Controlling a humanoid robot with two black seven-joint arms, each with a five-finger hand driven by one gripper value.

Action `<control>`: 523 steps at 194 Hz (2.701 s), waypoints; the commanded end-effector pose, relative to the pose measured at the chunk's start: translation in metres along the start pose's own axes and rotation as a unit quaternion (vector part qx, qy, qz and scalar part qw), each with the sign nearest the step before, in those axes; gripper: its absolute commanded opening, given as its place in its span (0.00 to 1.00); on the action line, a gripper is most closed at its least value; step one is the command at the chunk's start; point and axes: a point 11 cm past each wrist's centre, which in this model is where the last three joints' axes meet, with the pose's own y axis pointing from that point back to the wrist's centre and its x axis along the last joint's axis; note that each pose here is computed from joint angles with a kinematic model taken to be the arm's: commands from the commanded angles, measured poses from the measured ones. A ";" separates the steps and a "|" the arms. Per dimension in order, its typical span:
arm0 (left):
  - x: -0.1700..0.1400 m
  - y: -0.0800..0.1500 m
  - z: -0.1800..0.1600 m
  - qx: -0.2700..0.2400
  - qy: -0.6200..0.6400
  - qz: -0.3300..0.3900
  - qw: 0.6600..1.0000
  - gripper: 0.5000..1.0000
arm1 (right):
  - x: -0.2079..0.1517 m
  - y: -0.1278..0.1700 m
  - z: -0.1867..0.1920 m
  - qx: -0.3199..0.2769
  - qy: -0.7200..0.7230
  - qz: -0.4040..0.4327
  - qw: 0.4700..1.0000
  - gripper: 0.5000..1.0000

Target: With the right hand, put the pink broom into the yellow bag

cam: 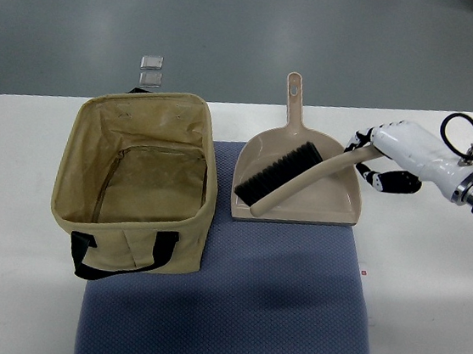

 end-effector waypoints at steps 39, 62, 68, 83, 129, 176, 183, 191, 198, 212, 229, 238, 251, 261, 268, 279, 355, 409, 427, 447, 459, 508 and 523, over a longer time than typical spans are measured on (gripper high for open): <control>0.000 0.000 0.000 0.000 0.000 0.000 1.000 1.00 | 0.100 -0.029 0.013 -0.005 0.064 0.072 0.995 0.00; 0.000 0.000 0.000 0.000 0.000 0.000 1.000 1.00 | 0.130 -0.051 -0.012 0.022 0.070 0.091 0.993 0.00; 0.000 0.000 0.000 0.000 0.000 0.000 1.000 1.00 | 0.133 -0.059 -0.023 0.034 0.066 0.090 0.993 0.00; 0.000 0.000 0.000 0.000 0.000 0.000 1.000 1.00 | 0.138 -0.076 -0.052 0.068 0.060 0.086 0.992 0.00; 0.000 0.000 0.000 0.000 0.000 0.000 1.000 1.00 | 0.120 -0.109 -0.124 0.148 0.044 0.057 0.986 0.00; 0.000 0.000 0.000 0.000 0.000 0.000 1.000 1.00 | 0.086 -0.122 -0.150 0.176 0.052 0.017 0.983 0.00; 0.000 0.000 0.000 0.000 0.000 0.000 1.000 1.00 | 0.083 -0.122 -0.150 0.176 0.053 0.013 0.983 0.00; 0.000 0.000 0.000 0.000 0.000 0.000 1.000 1.00 | 0.078 -0.123 -0.150 0.175 0.052 0.009 0.983 0.00; 0.000 0.000 0.000 0.000 0.000 0.000 1.000 1.00 | 0.076 -0.123 -0.150 0.176 0.050 0.007 0.983 0.00; 0.000 0.000 0.000 0.000 0.000 0.000 1.000 1.00 | 0.073 -0.123 -0.150 0.177 0.046 0.006 0.983 0.10; 0.000 0.000 0.000 0.000 0.000 0.000 1.000 1.00 | 0.072 -0.123 -0.149 0.175 0.042 0.005 0.984 0.54; 0.000 0.000 0.000 0.000 0.000 0.000 1.000 1.00 | 0.073 -0.123 -0.148 0.174 0.040 0.006 0.984 0.63; 0.000 0.000 0.000 0.000 0.000 0.000 1.000 1.00 | 0.073 -0.123 -0.147 0.173 0.038 0.004 0.984 0.81; 0.000 0.000 0.000 0.000 0.000 0.000 1.000 1.00 | 0.074 -0.123 -0.146 0.172 0.036 0.006 0.984 0.82; 0.000 0.000 0.000 0.000 0.000 0.000 1.000 1.00 | 0.076 -0.122 -0.144 0.170 0.034 0.008 0.985 0.83; 0.000 0.000 0.000 0.000 0.000 0.000 1.000 1.00 | 0.079 -0.121 -0.141 0.166 0.033 0.012 0.985 0.83; 0.000 0.000 0.000 0.000 0.000 0.000 1.000 1.00 | 0.110 -0.101 -0.074 0.107 -0.235 0.084 0.962 0.83; 0.000 0.000 0.000 0.000 0.000 0.000 1.000 1.00 | 0.094 -0.080 0.025 0.025 -0.551 0.152 0.820 0.83; 0.000 0.000 0.000 0.000 0.000 0.000 1.000 1.00 | 0.083 -0.075 0.053 0.007 -0.635 0.176 0.753 0.83; 0.000 0.000 0.000 0.000 0.000 0.000 1.000 1.00 | 0.067 -0.071 0.070 -0.004 -0.696 0.186 0.694 0.83; 0.000 0.000 0.000 0.000 0.000 0.000 1.000 1.00 | 0.054 -0.067 0.078 -0.014 -0.720 0.189 0.667 0.83; 0.000 0.000 0.000 0.000 0.000 0.000 1.000 1.00 | 0.016 -0.054 0.088 -0.017 -0.770 0.210 0.603 0.86; 0.000 0.000 0.000 0.000 0.000 0.000 1.000 1.00 | 0.006 -0.051 0.089 -0.021 -0.776 0.214 0.593 0.86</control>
